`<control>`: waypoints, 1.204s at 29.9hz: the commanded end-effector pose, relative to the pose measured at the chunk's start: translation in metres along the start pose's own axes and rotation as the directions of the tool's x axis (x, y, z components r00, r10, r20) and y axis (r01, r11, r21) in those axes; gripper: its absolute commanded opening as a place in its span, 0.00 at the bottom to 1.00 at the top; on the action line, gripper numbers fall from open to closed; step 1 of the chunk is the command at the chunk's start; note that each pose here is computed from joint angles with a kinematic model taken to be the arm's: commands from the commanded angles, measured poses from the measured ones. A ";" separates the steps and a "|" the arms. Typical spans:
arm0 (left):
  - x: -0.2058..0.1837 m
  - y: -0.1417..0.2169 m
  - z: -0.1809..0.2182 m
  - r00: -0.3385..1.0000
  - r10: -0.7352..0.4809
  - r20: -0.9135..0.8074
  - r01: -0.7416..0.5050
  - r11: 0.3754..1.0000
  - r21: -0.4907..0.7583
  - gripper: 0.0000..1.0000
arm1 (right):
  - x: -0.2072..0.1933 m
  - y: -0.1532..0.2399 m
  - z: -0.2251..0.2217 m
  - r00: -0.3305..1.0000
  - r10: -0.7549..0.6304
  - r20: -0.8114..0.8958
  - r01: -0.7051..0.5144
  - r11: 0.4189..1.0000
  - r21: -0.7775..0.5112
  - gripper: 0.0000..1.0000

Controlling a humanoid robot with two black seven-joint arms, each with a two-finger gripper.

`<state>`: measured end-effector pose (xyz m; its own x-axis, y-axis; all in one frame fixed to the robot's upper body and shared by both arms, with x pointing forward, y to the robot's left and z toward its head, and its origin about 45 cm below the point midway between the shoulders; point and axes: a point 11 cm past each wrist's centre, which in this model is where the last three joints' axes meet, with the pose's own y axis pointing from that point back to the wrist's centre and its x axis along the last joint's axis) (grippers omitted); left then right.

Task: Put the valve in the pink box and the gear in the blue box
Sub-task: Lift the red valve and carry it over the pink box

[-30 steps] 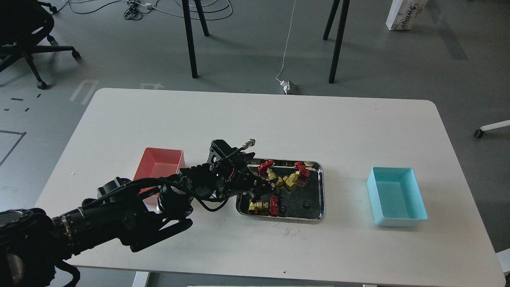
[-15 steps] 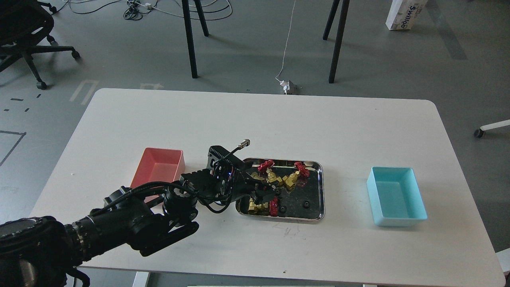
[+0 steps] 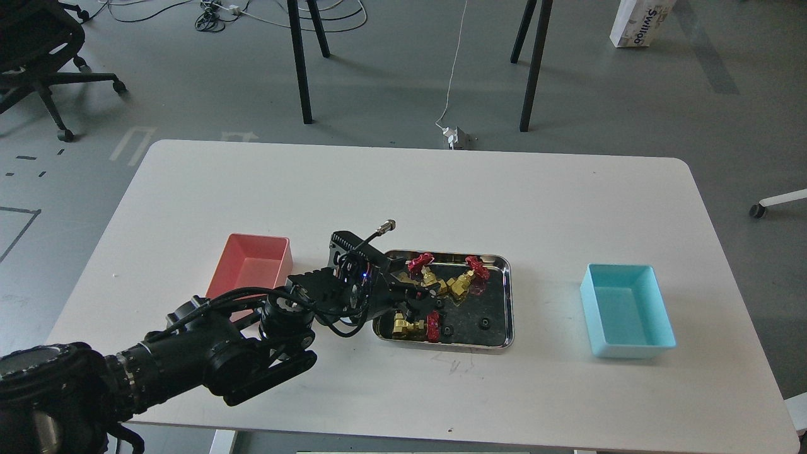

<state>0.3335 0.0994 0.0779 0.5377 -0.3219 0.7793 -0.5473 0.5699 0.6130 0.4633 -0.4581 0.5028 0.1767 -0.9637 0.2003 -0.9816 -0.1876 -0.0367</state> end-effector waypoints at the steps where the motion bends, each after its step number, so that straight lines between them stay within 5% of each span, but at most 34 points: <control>1: -0.002 0.001 -0.002 1.000 -0.005 -0.001 0.005 1.000 0.006 0.73 | -0.002 -0.002 0.000 1.000 -0.001 -0.001 0.001 1.000 0.000 0.99; 6: -0.006 0.002 -0.004 0.999 -0.039 0.001 0.039 0.999 0.019 0.55 | -0.004 -0.005 0.001 1.000 0.004 -0.001 -0.004 1.000 -0.001 0.99; 11: -0.004 0.002 -0.007 0.999 -0.053 -0.010 0.053 0.997 0.050 0.25 | -0.005 -0.006 0.001 1.000 0.004 0.000 -0.004 1.000 0.000 0.99; 17: 0.009 0.005 -0.012 0.997 -0.013 -0.079 0.019 0.997 0.071 0.22 | -0.007 -0.007 0.006 1.000 0.000 0.001 0.000 1.000 -0.010 0.99; 26: 0.062 0.061 -0.077 0.968 0.141 -0.206 -0.101 0.976 0.194 0.22 | -0.009 -0.014 0.012 1.000 0.007 0.003 -0.007 1.000 -0.020 0.99; 36: 0.030 0.156 -0.156 0.985 0.070 -0.160 -0.009 0.936 0.353 0.23 | -0.009 -0.020 0.016 1.000 0.019 -0.014 -0.019 0.999 -0.030 0.99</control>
<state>0.3764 0.2671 0.1772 0.5719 -0.1326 0.8095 -0.7511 0.3122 0.5817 0.4797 -0.4469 0.4866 0.1702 -0.9623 0.2122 -0.9843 -0.1763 -0.0097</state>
